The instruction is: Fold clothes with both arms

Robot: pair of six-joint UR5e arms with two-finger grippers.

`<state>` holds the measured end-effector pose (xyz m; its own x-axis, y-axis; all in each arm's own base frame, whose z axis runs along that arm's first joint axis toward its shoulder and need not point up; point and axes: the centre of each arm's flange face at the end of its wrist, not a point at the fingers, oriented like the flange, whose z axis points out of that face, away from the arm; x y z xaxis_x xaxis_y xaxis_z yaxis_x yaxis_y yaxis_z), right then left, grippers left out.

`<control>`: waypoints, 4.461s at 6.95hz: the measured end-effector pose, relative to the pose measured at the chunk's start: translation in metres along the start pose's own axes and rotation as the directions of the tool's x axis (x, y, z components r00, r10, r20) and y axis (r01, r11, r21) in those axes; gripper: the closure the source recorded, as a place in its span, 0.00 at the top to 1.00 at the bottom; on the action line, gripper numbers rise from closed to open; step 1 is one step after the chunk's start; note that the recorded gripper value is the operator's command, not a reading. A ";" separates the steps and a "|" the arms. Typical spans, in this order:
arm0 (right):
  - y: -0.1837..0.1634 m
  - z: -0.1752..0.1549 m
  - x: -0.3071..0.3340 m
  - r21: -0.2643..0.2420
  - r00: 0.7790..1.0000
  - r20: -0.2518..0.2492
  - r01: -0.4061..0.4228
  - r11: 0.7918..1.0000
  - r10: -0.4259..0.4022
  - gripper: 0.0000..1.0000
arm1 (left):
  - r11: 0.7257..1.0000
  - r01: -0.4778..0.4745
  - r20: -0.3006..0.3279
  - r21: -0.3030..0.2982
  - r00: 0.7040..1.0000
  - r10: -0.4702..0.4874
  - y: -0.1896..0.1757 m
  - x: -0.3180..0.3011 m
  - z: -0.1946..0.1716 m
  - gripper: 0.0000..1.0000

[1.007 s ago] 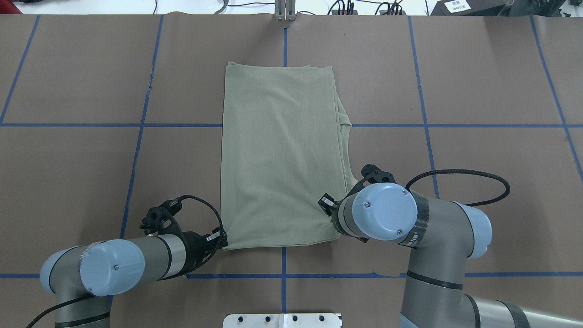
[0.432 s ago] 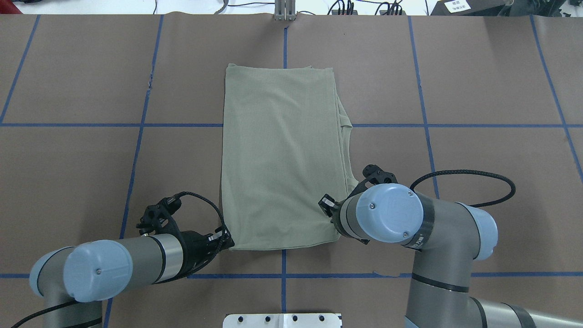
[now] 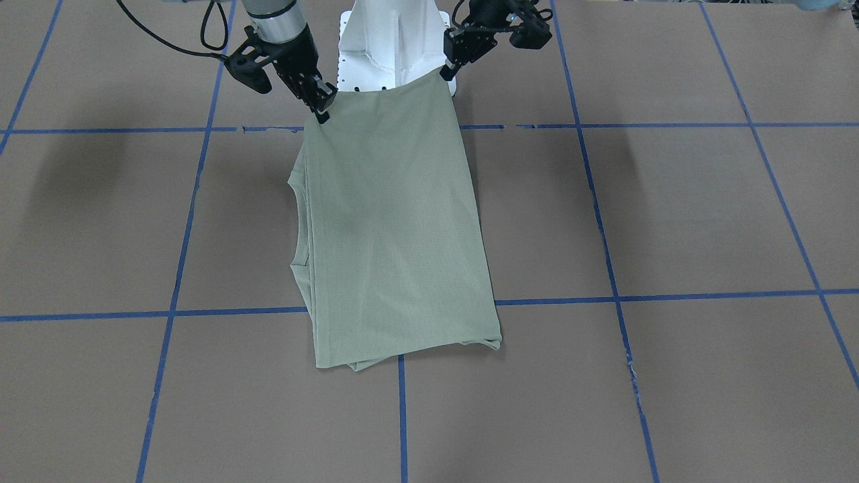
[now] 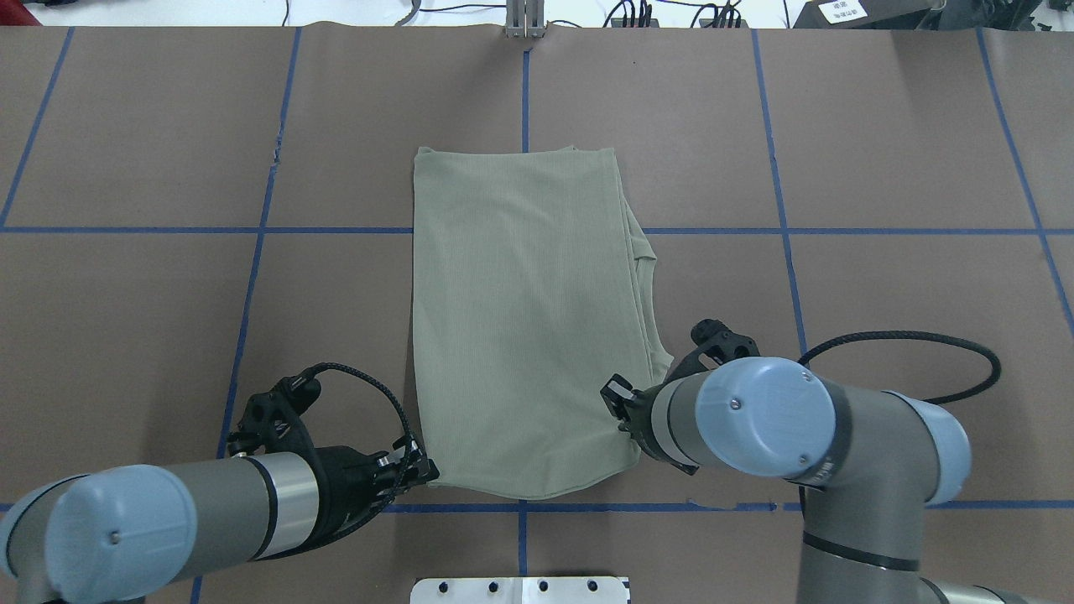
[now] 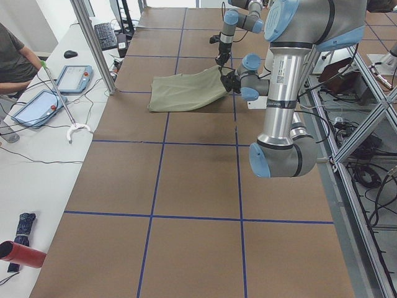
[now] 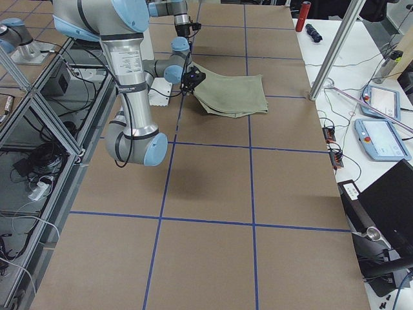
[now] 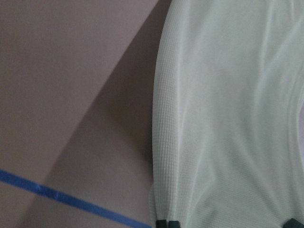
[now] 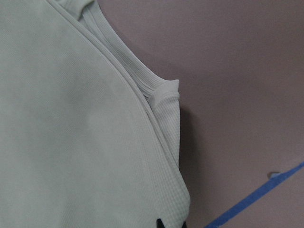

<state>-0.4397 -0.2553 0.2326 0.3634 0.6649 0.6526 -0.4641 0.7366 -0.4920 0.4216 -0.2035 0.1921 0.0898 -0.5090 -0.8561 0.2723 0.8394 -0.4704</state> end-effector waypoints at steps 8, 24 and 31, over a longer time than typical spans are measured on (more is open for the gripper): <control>-0.137 0.047 -0.170 0.104 1.000 0.027 0.011 0.995 -0.013 0.00 | 0.926 -0.179 0.072 0.331 0.984 0.165 -0.177 0.086 0.081 0.00; -0.260 0.104 -0.253 0.075 0.960 -0.084 0.275 0.958 -0.269 0.00 | 0.849 -0.404 0.074 0.341 0.912 0.404 -0.408 0.071 0.075 0.44; -0.123 0.154 -0.236 0.060 0.940 -0.079 0.338 0.939 -0.333 0.00 | 0.871 -0.401 0.018 0.283 0.910 0.413 -0.416 0.075 0.006 0.45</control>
<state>-0.5926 -0.5221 0.2283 0.5601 0.3897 0.7311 -0.3621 0.9089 -0.2071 0.3212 -0.5921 0.3247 0.2114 -0.1200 -0.9700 0.4727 0.8812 -0.0060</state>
